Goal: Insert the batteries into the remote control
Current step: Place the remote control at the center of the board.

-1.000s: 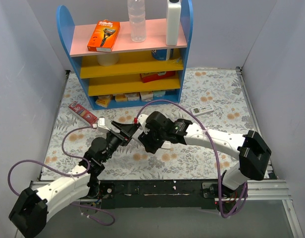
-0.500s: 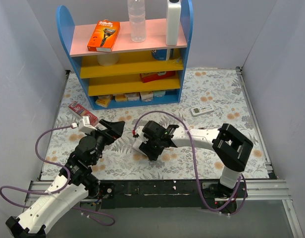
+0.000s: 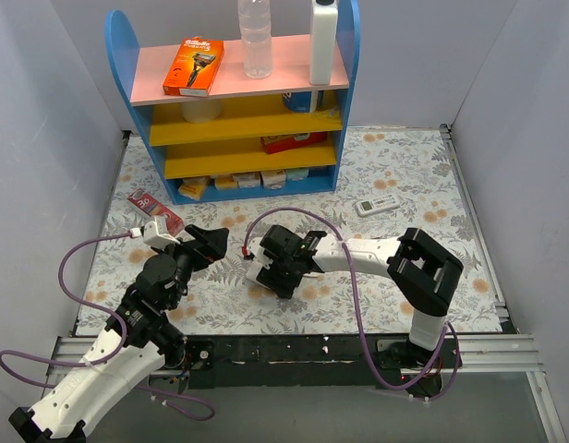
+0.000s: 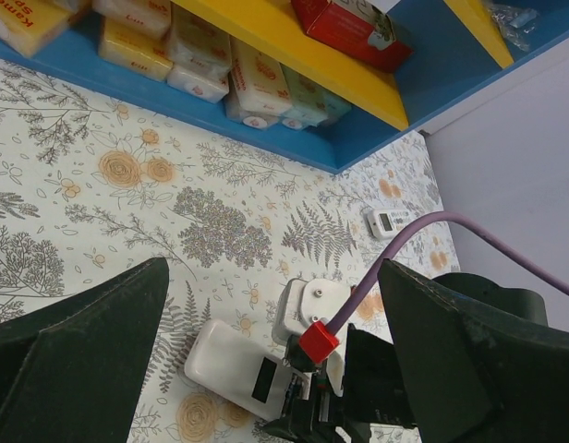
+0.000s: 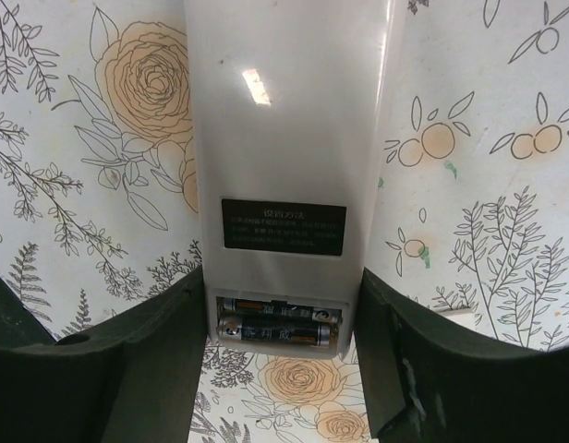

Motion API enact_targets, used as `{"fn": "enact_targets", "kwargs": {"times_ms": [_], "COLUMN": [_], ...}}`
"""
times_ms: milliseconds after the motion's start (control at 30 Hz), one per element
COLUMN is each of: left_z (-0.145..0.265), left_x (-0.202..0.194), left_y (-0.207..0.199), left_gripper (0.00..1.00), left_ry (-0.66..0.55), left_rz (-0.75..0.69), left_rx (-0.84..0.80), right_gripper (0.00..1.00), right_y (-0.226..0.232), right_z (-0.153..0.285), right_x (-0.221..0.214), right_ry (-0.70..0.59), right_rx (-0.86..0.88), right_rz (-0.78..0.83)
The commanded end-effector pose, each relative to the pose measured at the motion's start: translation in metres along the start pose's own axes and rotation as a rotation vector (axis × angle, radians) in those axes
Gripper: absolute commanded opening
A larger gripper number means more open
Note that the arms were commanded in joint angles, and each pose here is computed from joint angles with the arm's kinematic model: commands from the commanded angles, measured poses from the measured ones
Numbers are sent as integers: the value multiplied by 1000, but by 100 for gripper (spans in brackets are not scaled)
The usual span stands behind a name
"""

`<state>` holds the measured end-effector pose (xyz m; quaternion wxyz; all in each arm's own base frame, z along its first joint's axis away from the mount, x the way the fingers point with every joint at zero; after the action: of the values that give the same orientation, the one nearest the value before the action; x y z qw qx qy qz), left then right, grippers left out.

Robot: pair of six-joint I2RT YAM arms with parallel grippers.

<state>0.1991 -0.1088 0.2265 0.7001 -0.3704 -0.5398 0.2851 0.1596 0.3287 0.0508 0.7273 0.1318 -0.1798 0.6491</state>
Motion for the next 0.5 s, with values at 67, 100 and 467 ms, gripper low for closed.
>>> {"fn": "enact_targets", "kwargs": {"times_ms": [67, 100, 467], "left_z": [2, 2, -3], "left_x": [3, 2, -10], "left_y": [-12, -12, -20], "left_gripper": [98, 98, 98], "left_ry": [13, 17, 83], "left_rz": [7, 9, -22], "left_rx": [-35, -38, -86], "right_gripper": [69, 73, 62], "right_y": [2, 2, -12], "right_z": [19, 22, 58], "right_x": [2, 3, -16], "right_ry": [17, 9, -28], "right_rx": [3, 1, -86], "right_rz": [18, 13, -52]}}
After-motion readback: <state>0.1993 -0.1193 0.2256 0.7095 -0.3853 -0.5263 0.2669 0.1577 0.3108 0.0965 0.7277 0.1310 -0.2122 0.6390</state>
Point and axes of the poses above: each gripper's point midway between its finger pads, its own z axis back along the fingers, its own y axis along the line the jaws close on, x = y × z, the point moved 3 cm from there along z, back along the fingers, and after that the axes turned 15 degrees about z, right-handed, at the moved point
